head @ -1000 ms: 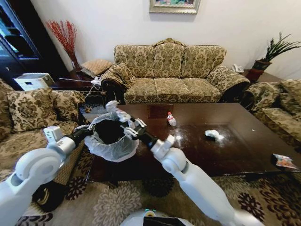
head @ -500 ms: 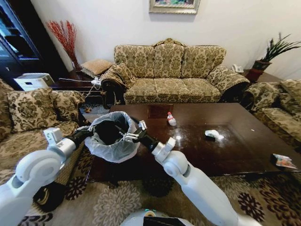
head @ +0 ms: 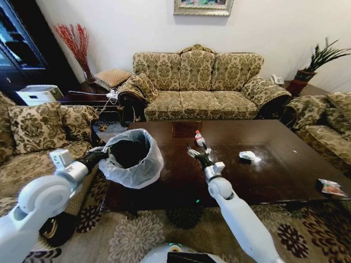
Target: Move to the front of the table and place the trash on the table into the trash bin.
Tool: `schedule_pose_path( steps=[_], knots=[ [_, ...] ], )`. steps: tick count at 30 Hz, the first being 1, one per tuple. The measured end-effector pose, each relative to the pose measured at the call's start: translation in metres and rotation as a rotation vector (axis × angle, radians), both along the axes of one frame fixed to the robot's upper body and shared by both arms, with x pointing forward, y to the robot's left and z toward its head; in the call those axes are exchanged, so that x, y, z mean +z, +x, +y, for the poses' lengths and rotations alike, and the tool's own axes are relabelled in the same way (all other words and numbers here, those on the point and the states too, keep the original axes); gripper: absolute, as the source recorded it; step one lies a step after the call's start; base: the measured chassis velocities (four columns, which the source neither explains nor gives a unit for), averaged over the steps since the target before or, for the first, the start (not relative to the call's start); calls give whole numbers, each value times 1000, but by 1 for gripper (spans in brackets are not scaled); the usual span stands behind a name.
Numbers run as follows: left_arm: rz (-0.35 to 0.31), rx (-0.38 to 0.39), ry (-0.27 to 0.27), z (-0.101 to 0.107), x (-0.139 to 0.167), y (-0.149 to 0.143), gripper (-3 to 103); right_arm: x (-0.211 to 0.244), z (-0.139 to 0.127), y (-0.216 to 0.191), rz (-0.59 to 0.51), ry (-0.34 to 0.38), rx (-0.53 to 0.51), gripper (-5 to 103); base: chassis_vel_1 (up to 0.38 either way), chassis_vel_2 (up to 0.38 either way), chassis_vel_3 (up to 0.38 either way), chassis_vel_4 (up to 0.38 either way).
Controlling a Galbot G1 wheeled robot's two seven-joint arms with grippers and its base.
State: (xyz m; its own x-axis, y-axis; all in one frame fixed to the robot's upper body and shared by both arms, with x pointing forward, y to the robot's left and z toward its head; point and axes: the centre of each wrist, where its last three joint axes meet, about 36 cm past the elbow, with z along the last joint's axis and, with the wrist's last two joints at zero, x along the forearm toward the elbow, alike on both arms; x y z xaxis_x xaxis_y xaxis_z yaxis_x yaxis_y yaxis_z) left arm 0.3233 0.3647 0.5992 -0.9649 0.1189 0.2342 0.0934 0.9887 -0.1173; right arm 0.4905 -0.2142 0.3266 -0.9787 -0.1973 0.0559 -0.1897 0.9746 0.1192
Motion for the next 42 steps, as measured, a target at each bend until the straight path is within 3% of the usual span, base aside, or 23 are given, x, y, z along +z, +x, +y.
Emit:
schedule_pose_path(
  steps=[7, 11, 14, 15, 17, 23, 29, 42],
  knots=[
    [1, 6, -1, 1, -1, 0, 4, -15, 7, 21, 72, 7, -80, 100, -69, 70, 86, -69],
    [5, 12, -7, 2, -4, 0, 4, -11, 14, 35, 121, 74, -162, 100, -160, 148, 159, -137],
    [11, 14, -16, 2, -7, 1, 4, -2, 20, 52, 175, 204, -195, 100, -133, 113, 121, -124],
    [11, 14, -16, 2, -7, 1, 4, -2, 20, 52, 175, 204, -195, 100, -120, 61, 87, -116],
    [12, 14, -15, 2, -8, 0, 4, 3, 21, 56, 220, 288, -190, 100, -61, 30, 27, -30],
    [10, 18, -8, 5, -7, 2, 4, 5, 18, 53, 267, 387, -172, 100, 17, -10, -4, 7],
    [14, 14, -10, 5, -7, 3, 4, 8, 10, 71, 301, 532, -176, 100, 35, -21, -18, 21],
    [7, 9, 15, 7, -3, 6, 4, -6, 7, 92, 310, 585, -186, 100, 0, 0, 0, 0]
  ],
)
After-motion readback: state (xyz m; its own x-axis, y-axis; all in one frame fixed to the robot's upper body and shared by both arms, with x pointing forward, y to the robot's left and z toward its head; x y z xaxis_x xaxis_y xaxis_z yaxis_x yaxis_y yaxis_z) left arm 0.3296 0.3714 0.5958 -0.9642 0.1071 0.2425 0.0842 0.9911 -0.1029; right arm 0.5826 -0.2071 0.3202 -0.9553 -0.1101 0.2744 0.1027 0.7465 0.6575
